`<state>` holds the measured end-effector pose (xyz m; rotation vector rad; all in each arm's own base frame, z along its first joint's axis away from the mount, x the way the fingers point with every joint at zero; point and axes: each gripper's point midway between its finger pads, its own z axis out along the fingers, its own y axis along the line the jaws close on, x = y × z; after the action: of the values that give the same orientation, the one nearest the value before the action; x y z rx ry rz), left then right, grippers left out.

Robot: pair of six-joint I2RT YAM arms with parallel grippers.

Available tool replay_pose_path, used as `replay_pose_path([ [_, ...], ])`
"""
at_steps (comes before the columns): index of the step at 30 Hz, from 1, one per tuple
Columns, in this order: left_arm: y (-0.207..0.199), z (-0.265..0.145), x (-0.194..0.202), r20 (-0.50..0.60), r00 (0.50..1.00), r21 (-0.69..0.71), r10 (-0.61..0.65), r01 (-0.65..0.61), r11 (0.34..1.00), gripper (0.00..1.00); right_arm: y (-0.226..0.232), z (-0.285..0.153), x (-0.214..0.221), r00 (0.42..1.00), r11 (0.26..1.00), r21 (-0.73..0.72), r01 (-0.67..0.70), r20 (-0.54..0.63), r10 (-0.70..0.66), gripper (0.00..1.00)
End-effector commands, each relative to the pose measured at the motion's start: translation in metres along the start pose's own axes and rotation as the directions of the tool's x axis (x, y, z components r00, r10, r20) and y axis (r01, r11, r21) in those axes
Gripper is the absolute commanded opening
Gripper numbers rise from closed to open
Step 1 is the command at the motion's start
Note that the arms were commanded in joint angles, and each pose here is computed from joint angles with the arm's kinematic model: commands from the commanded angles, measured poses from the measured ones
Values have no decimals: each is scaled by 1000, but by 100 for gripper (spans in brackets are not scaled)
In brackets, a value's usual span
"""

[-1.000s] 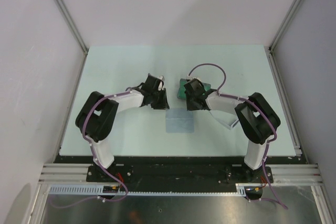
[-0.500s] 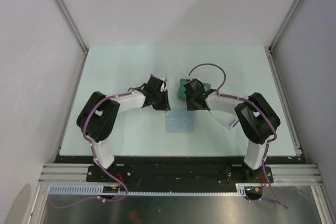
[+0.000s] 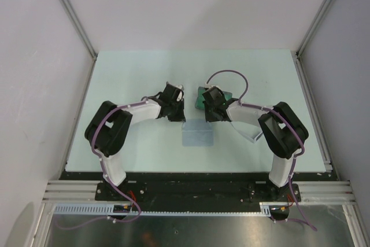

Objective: Organize the sunglasses
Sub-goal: Pick up the glasses cleaning cloth from the center of the board.

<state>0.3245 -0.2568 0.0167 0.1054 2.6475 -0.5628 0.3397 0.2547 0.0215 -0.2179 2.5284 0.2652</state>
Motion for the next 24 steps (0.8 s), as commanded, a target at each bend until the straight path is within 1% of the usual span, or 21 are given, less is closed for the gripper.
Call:
replay_pose_path([
  [1, 12, 1, 12, -45, 999, -66, 11, -14, 998, 0, -3, 2, 14, 999, 999, 8, 36, -40, -35, 0],
  [13, 2, -16, 6, -11, 1000, -28, 9, -10, 1000, 1, 6, -19, 7, 997, 997, -32, 66, 30, -66, 0],
  [24, -6, -30, 2, 14, 1000, 8, 8, -8, 1000, 0, 8, -35, -5, 995, 997, -43, 57, 87, -53, 0],
])
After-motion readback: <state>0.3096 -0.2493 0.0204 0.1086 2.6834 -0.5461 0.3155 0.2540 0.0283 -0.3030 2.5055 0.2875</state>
